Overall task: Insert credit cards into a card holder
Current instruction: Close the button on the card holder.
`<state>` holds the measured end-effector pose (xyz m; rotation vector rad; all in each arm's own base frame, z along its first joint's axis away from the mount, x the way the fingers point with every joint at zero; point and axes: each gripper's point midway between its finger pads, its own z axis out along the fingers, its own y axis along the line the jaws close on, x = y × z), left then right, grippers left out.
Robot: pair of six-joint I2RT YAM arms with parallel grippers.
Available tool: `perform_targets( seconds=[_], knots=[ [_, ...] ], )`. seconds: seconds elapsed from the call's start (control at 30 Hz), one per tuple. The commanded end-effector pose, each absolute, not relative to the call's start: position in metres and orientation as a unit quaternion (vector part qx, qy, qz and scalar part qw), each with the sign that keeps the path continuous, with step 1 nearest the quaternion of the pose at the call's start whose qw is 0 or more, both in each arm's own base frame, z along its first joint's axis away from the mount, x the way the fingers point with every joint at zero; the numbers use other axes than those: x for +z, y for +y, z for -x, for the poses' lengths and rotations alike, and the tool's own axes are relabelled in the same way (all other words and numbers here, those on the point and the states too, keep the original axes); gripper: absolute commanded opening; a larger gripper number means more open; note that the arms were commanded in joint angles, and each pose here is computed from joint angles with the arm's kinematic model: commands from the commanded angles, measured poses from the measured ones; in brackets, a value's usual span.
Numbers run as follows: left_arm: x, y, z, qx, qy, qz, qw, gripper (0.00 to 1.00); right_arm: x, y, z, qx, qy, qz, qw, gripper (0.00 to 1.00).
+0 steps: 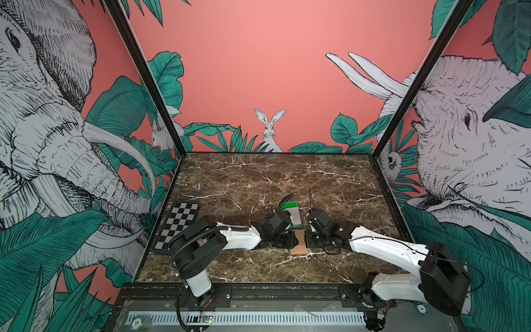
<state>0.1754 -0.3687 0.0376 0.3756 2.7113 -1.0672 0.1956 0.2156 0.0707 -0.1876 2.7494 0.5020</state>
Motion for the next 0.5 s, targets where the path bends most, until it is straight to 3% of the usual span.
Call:
perform_targets(
  seconds=[0.0, 0.47],
  knots=[
    [0.013, -0.35, -0.167, -0.324, 0.934, -0.123, 0.085, 0.22, 0.076, 0.201, -0.186, 0.165, 0.97, 0.058, 0.167, 0.15],
    [0.005, -0.348, -0.165, -0.328, 0.933, -0.12, 0.083, 0.22, 0.088, 0.146, -0.165, 0.11, 0.982, 0.023, 0.153, 0.21]
  ],
)
